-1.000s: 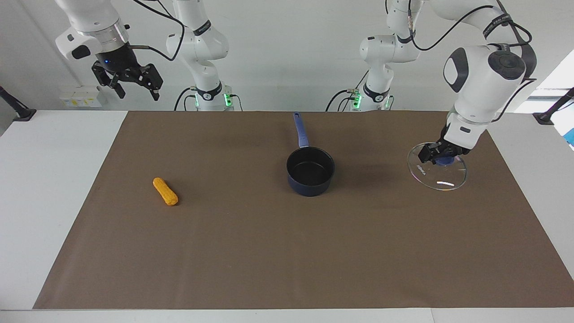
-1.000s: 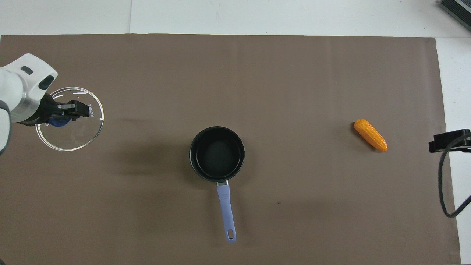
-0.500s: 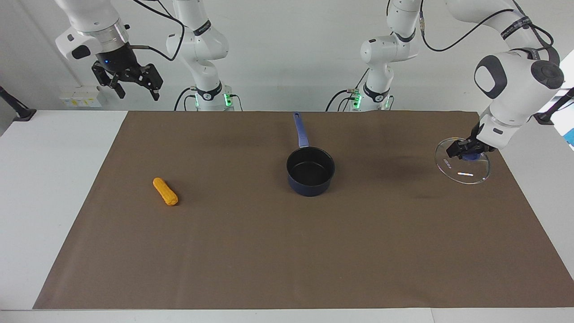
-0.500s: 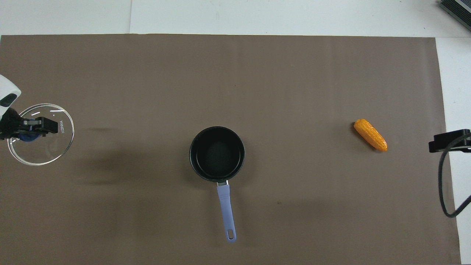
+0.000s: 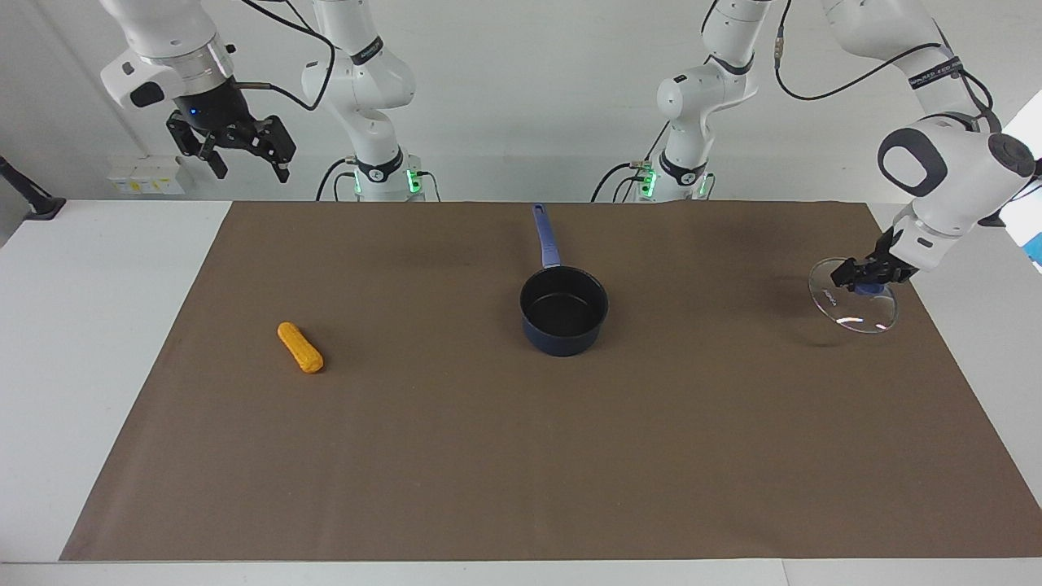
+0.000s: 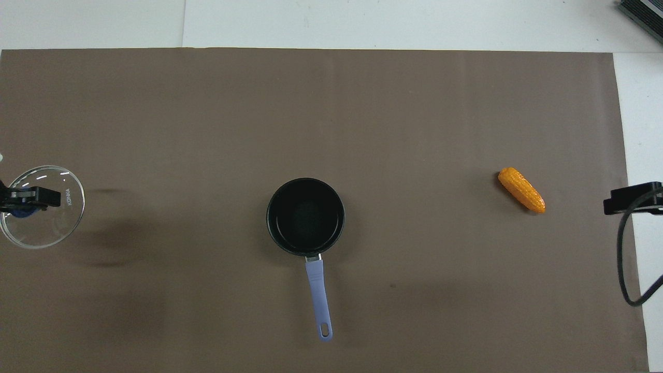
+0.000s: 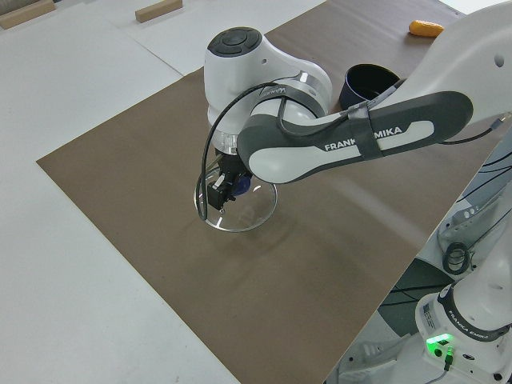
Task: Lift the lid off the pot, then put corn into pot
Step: 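Lower the lid onto the table beside the left gripper and release, then raise the left gripper away from the lid, then move the right gripper toward the corn cob, then grasp the corn cob with the right gripper and lift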
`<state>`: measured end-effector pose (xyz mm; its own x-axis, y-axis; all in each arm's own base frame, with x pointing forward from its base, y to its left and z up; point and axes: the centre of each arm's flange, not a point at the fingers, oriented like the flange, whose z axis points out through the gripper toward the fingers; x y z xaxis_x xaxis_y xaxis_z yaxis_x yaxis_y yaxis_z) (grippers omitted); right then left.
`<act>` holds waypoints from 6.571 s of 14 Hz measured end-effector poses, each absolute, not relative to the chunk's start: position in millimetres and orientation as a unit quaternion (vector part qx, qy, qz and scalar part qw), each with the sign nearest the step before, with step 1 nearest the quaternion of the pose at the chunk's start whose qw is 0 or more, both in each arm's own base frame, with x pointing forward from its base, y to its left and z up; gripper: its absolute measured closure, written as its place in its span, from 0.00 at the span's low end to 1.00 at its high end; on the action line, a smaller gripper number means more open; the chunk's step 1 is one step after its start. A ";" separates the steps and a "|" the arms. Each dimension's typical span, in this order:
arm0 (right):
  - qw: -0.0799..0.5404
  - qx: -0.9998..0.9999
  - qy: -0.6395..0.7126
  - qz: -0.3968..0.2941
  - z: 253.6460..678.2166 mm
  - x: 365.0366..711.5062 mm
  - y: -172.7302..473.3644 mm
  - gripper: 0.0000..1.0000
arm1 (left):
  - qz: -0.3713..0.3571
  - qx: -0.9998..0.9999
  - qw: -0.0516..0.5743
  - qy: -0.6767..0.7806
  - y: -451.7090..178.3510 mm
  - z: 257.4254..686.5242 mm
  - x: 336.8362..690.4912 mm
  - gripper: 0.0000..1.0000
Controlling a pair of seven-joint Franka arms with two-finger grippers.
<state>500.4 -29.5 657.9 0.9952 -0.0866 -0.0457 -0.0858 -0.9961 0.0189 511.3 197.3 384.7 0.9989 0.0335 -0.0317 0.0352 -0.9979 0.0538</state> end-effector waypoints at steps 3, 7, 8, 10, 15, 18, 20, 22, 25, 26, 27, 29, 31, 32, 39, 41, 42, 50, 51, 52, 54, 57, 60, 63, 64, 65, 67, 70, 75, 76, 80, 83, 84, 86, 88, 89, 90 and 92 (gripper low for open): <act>0.008 0.999 -0.043 -0.023 657.9 500.4 -29.5 0.00 | -0.010 0.999 0.026 0.018 206.4 363.2 501.9 0.56; 0.008 0.999 -0.043 -0.023 657.9 500.4 -29.5 0.00 | -0.005 1.000 0.024 0.007 197.5 334.8 493.3 0.56; 0.008 0.999 -0.043 -0.023 657.9 500.4 -29.5 0.00 | -0.008 1.000 0.025 0.001 196.4 330.0 492.1 0.56; 0.008 0.999 -0.043 -0.023 657.9 500.4 -29.5 0.00 | -0.012 1.000 0.027 -0.003 195.5 321.6 490.1 0.56; 0.008 0.999 -0.043 -0.023 657.9 500.4 -29.5 0.00 | -0.016 0.999 0.029 -0.011 193.2 311.2 489.6 0.49; 0.008 0.999 -0.043 -0.023 657.9 500.4 -29.5 0.00 | -0.007 0.999 0.026 -0.046 194.8 319.2 493.9 0.15; 0.008 0.999 -0.043 -0.023 657.9 500.4 -29.5 0.00 | -0.003 0.998 0.025 -0.056 197.6 333.5 501.9 0.00; 0.008 0.999 -0.043 -0.023 657.9 500.4 -29.5 0.00 | -0.003 0.998 0.026 -0.063 198.3 357.4 513.0 0.00; 0.008 0.999 -0.043 -0.023 657.9 500.4 -29.5 0.00 | -0.003 0.997 0.028 -0.076 184.7 394.1 530.4 0.00; 0.008 0.999 -0.043 -0.023 657.9 500.4 -29.5 0.00 | -0.004 0.997 0.030 -0.074 176.2 406.9 537.2 0.00; 0.008 0.999 -0.043 -0.023 657.9 500.4 -29.5 0.00 | -0.005 0.997 0.030 -0.070 165.6 418.6 544.0 0.00; 0.008 0.999 -0.043 -0.023 657.9 500.4 -29.5 0.00 | -0.005 0.998 0.030 -0.054 138.2 440.9 557.7 0.00; 0.008 0.999 -0.042 -0.023 658.0 500.4 -28.9 0.00 | -0.004 0.999 0.030 -0.044 107.4 459.8 568.9 0.00; 0.008 0.999 -0.040 -0.022 658.9 500.1 -26.1 0.00 | -0.005 0.999 0.030 -0.042 93.7 467.2 572.5 0.00; 0.011 0.999 0.032 0.009 627.0 519.5 -8.6 0.00 | -0.002 0.999 0.028 -0.036 5.8 502.8 575.6 0.00; 0.011 0.998 0.061 0.011 588.5 536.4 -12.7 0.00 | -0.004 0.999 0.028 -0.039 -9.7 514.5 571.4 0.00; 0.012 0.998 0.067 0.011 576.4 543.2 -12.8 0.00 | -0.006 0.999 0.028 -0.042 -13.5 525.0 569.9 0.00; 0.012 0.997 0.071 0.008 568.4 546.4 -32.2 0.00 | -0.037 0.998 0.008 -0.058 -18.9 628.5 547.2 0.00; 0.010 0.996 0.088 0.008 559.2 550.7 -39.9 0.00 | -0.040 0.997 0.004 -0.060 -20.4 634.4 544.9 0.00; 0.008 0.994 0.105 0.015 546.0 559.7 -46.3 0.00 | -0.039 0.997 0.003 -0.061 -21.8 637.6 544.0 0.00; 0.006 0.991 0.135 0.013 507.6 579.7 -51.6 0.00 | -0.037 0.997 0.003 -0.062 -23.0 640.1 543.1 0.00; 0.008 0.981 0.193 0.007 436.1 605.7 -53.0 0.00 | -0.037 0.998 0.003 -0.060 -21.0 640.6 542.8 0.00; 0.007 0.962 0.272 -0.002 366.4 613.8 -53.7 0.00 | -0.037 0.998 0.003 -0.049 -8.9 640.6 543.0 0.00; -0.005 0.937 0.347 -0.028 328.6 603.7 -53.9 0.00 | -0.037 0.998 0.003 -0.044 -3.9 640.5 543.1 0.00; -0.009 0.930 0.365 -0.035 321.6 598.9 -55.0 0.00 | -0.037 0.998 0.003 -0.044 -4.2 640.5 543.1 0.00; -0.013 0.926 0.376 -0.041 316.2 594.9 -58.1 0.00 | -0.037 0.998 0.003 -0.044 -4.2 640.5 543.0 0.00; -0.017 0.922 0.385 -0.046 308.9 589.2 -66.0 0.00 | -0.037 0.998 0.003 -0.044 -4.1 640.5 543.0 0.00; -0.015 0.921 0.387 -0.044 300.2 586.8 -68.8 0.00 | -0.037 0.998 0.003 -0.044 -4.2 640.5 543.0 0.00; -0.014 0.923 0.381 -0.042 297.3 587.3 -68.7 0.41 | -0.037 0.998 0.003 -0.044 -4.2 640.5 543.0 0.00; -0.013 0.925 0.377 -0.040 298.9 588.5 -69.3 0.51 | -0.037 0.998 0.003 -0.044 -4.2 640.5 543.0 0.00; -0.002 0.949 0.313 -0.025 329.3 605.9 -71.6 0.65 | -0.037 0.998 0.003 -0.044 -4.2 640.5 543.0 0.00; 0.001 0.977 0.212 -0.019 391.9 618.3 -47.7 0.65 | -0.037 0.998 0.003 -0.044 -4.2 640.5 543.0 0.00; 0.002 0.983 0.185 -0.015 414.6 617.3 -31.7 0.65 | -0.037 0.998 0.003 -0.044 -4.2 640.5 543.0 0.00; 0.003 0.989 0.149 -0.009 451.3 608.4 2.2 0.65 | -0.037 0.998 0.003 -0.044 -4.2 640.5 543.0 0.00; 0.004 0.991 0.130 -0.006 479.1 599.9 33.8 0.65 | -0.037 0.998 0.003 -0.044 -4.2 640.5 543.0 0.00; 0.004 0.993 0.119 -0.006 491.3 597.5 50.5 0.65 | -0.037 0.998 0.003 -0.044 -4.2 640.5 543.0 0.00; 0.004 0.994 0.108 -0.005 500.5 595.9 71.6 0.65 | -0.037 0.998 0.003 -0.044 -4.2 640.5 543.0 0.00; 0.003 0.996 0.085 -0.005 506.4 586.6 130.3 0.65 | -0.037 0.998 0.003 -0.044 -4.2 640.5 543.0 0.00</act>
